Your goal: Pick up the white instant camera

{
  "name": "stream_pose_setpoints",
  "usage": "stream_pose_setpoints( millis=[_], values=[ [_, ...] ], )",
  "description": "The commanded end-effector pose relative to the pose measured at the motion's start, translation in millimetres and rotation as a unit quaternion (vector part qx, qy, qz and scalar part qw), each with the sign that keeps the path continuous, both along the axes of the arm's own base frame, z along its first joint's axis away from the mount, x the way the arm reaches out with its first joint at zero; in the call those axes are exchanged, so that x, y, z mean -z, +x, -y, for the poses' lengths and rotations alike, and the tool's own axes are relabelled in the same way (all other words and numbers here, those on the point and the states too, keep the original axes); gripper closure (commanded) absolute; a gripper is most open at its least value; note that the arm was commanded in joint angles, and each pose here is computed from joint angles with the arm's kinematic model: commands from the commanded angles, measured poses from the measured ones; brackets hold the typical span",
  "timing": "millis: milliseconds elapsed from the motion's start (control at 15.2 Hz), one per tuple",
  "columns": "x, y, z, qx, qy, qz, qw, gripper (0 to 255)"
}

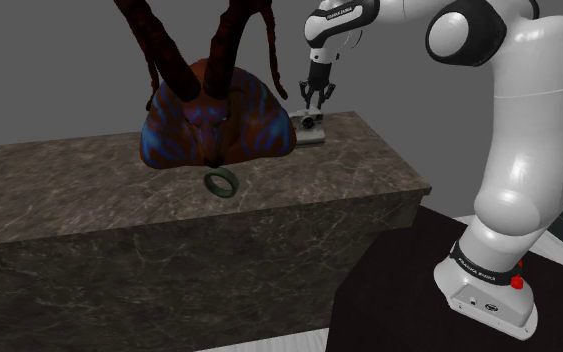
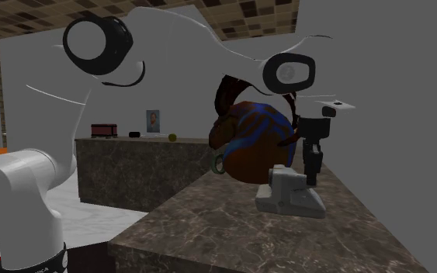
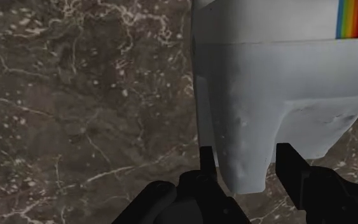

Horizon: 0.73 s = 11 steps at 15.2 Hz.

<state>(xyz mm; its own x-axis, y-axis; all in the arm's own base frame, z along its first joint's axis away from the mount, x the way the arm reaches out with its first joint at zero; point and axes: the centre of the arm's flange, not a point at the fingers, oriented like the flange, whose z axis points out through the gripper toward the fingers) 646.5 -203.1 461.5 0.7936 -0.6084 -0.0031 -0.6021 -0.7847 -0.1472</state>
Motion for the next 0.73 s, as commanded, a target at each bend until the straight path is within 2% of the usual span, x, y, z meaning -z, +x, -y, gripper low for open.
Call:
stream_pose_setpoints(
  millis=[0,330,660],
  values=[
    [0.5,0.2,-0.2,0.000,0.000,0.000,1.0000,255],
    [0.4,-0.3,-0.2,0.000,0.000,0.000,1.0000,255],
    [-26.0,-0.3,-0.2,0.000,0.000,0.000,1.0000,255]
  ],
)
